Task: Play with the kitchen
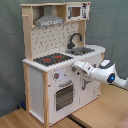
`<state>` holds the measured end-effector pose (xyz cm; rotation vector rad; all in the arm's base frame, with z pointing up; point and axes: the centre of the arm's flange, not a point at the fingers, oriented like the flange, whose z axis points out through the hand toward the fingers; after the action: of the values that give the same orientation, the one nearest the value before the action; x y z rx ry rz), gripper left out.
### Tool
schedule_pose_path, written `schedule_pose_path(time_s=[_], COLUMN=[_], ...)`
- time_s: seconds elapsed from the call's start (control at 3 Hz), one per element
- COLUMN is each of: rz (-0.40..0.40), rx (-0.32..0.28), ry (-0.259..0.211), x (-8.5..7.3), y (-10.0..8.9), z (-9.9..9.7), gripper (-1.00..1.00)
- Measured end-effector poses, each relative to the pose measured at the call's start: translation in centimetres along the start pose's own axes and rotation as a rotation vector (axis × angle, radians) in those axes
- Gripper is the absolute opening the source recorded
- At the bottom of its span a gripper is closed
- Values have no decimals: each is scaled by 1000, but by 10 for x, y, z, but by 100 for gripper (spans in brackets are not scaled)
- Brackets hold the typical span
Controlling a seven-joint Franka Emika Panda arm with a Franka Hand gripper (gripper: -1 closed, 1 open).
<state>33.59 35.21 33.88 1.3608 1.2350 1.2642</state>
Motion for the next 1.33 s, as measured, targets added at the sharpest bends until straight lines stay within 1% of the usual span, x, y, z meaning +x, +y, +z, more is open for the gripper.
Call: schedule_pose_path(time_s=[0.33,0.67,1.0,1.33], rz=[-55,-54,-36,-118], rx=[9,9,1,-6], ry=[0,0,9,10], x=[-4,-4,1,2], y=[-2,-2,2,3], z=[9,9,9,10], gripper=[100,-100,-100,-100])
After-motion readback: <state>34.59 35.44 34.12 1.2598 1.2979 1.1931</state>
